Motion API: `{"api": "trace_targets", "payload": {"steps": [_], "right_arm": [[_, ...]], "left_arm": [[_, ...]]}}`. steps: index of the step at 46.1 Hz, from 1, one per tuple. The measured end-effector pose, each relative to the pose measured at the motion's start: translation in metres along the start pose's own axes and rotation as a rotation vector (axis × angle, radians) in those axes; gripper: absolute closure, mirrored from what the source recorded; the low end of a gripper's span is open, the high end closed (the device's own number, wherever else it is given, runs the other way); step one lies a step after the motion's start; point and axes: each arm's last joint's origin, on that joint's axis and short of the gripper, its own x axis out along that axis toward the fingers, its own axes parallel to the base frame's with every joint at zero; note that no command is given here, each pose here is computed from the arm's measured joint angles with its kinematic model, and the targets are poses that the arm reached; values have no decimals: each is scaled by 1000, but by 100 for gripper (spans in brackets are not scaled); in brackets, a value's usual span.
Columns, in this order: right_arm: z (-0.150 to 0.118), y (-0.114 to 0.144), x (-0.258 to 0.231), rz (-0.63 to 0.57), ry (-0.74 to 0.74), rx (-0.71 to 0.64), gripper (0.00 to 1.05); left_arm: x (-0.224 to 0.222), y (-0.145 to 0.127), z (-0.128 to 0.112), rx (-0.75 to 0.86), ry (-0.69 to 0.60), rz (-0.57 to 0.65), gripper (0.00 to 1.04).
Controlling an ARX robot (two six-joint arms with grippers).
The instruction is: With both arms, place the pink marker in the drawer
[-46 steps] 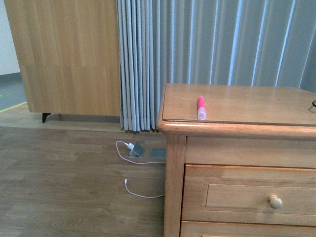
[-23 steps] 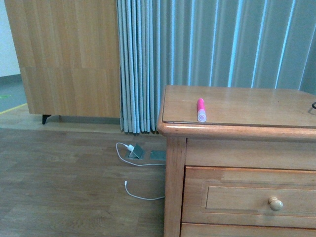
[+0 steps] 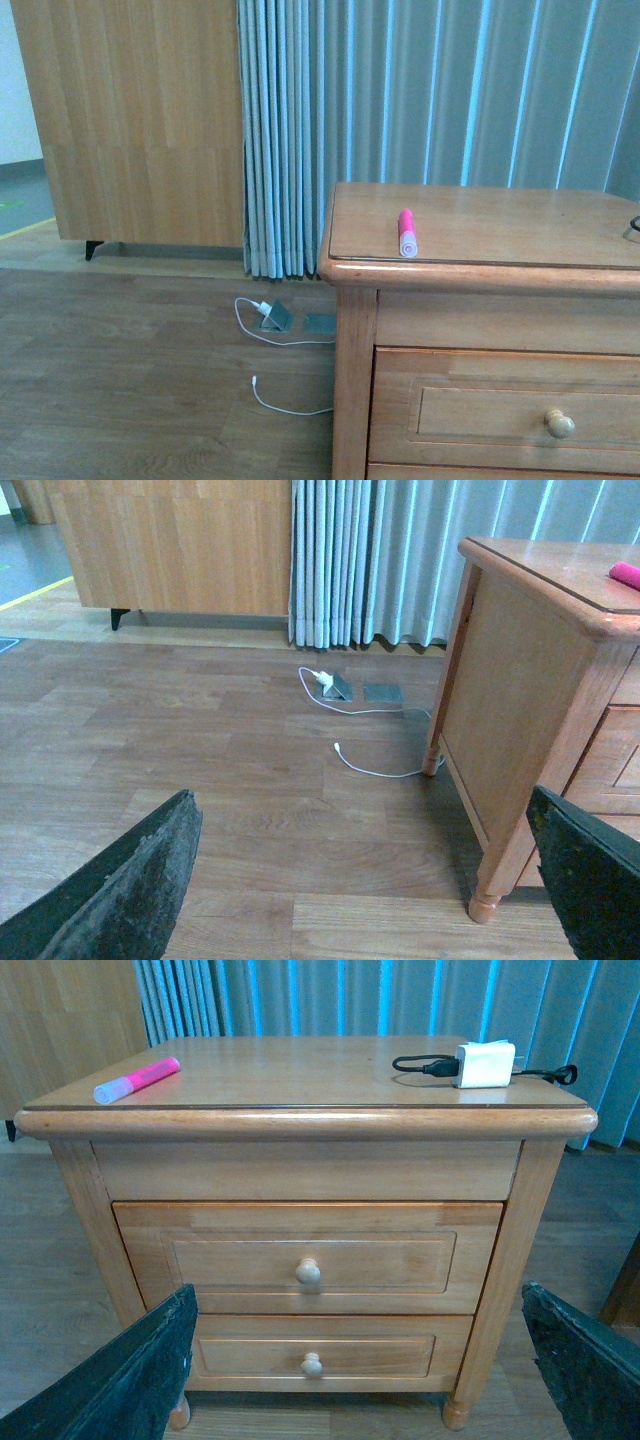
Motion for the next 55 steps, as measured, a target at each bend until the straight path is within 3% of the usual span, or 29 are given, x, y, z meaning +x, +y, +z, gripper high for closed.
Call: {"api": "trace_targets", "payload": {"steps": [9,13,23,35,45,55], "right_arm": [[-1,0,0,5,10,5,8],[-8,1,3,27,201,62,8],[-5,4,26,62,302,94,8],[-14,17,97,88,406,76,8],[-42,41,164,110,528,42,8],[-58,58,214,71,510,30,8]], "left_arm": [[0,0,0,0,0,0,6],[0,0,0,0,0,0,6],[0,0,0,0,0,0,6],[0,0,0,0,0,0,6],[0,0,0,0,0,0,6],[0,0,0,0,0,0,6]]}}
